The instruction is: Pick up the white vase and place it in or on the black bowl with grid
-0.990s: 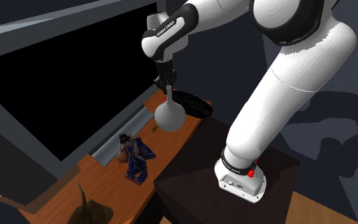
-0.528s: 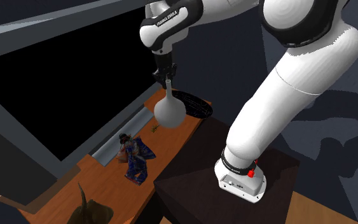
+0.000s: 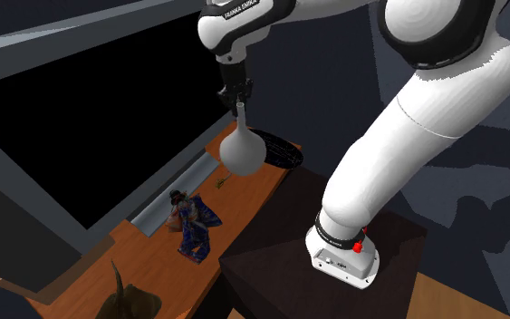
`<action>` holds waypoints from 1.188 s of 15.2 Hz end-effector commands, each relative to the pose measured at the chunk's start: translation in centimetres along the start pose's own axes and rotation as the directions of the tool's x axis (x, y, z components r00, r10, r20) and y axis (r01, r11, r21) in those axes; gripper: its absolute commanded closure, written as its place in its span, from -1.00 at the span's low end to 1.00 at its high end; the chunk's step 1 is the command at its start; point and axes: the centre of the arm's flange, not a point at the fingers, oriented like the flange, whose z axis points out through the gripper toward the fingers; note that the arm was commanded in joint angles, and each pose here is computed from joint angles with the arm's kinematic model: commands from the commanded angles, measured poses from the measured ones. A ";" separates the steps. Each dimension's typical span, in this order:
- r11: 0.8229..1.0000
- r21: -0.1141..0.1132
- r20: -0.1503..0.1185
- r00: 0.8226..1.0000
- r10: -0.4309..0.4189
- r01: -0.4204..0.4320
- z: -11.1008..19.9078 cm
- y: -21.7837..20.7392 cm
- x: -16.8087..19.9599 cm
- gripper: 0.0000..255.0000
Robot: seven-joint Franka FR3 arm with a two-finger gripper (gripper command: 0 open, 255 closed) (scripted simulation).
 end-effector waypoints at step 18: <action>1.000 0.000 -0.001 1.000 0.000 0.000 -11.6 20.9 5.6 1.00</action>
